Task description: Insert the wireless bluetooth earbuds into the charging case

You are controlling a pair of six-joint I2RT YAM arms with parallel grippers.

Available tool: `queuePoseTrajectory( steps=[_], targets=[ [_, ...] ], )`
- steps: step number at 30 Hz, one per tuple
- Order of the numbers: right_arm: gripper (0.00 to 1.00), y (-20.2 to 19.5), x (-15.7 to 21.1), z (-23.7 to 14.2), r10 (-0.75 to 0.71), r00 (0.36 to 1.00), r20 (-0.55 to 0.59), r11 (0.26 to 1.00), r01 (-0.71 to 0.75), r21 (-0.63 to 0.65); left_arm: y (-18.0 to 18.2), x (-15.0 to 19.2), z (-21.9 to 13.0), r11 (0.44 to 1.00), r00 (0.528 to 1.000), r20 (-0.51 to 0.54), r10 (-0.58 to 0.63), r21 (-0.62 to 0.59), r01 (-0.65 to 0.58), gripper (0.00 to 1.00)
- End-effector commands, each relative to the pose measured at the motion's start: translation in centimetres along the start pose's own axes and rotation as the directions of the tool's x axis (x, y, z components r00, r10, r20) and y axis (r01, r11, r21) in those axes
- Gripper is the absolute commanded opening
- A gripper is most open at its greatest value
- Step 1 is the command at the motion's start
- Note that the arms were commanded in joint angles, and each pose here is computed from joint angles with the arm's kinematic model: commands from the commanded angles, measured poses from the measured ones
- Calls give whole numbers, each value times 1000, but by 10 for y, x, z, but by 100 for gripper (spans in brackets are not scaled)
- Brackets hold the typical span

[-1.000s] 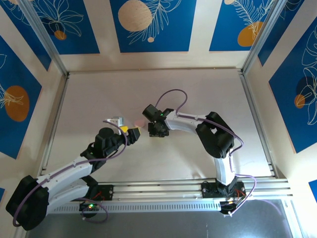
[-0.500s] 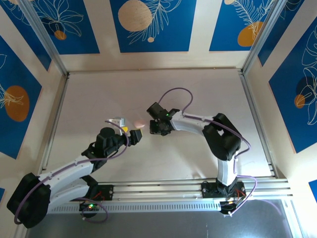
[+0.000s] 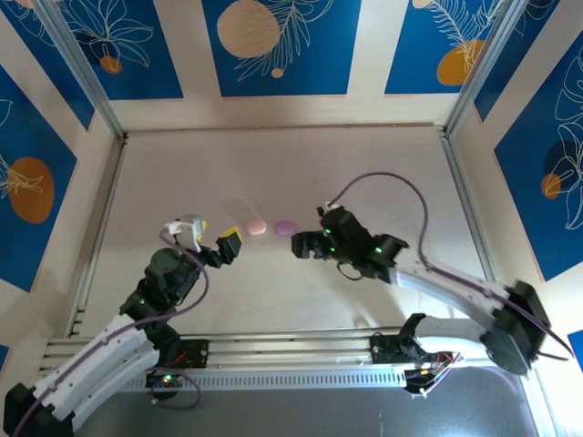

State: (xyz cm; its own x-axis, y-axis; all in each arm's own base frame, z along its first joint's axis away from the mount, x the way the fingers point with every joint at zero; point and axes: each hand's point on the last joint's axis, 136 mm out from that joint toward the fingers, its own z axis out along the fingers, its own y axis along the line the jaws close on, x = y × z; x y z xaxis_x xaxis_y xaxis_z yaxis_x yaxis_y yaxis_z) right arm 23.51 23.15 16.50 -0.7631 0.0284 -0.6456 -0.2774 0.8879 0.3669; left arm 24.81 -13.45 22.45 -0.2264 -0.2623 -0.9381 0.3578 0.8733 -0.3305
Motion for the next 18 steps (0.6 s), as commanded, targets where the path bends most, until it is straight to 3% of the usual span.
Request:
queuePoseTrajectory(
  steps=[1, 6, 9, 14, 18],
  targets=[
    [99, -33, -3, -31, -12, 994, 108, 997, 4, 76, 29, 2, -14, 987, 996, 8, 86, -139, -84, 100],
    [99, -84, -5, -78, 7, 966, 257, 979, -59, 194, 43, -7, -20, 968, 993, 14, 113, -229, -107, 100],
    [99, -114, -8, -97, 19, 940, 342, 948, -126, 292, 48, -5, -11, 949, 989, -52, 136, -278, -145, 100],
    [99, -120, -22, -102, -75, 914, 399, 943, -64, 325, 50, 3, 14, 925, 968, -187, 165, -311, -217, 100],
    [99, -142, -36, -83, -61, 922, 383, 930, -86, 357, 69, 6, 30, 893, 948, -282, 146, -375, -249, 100]
  ],
)
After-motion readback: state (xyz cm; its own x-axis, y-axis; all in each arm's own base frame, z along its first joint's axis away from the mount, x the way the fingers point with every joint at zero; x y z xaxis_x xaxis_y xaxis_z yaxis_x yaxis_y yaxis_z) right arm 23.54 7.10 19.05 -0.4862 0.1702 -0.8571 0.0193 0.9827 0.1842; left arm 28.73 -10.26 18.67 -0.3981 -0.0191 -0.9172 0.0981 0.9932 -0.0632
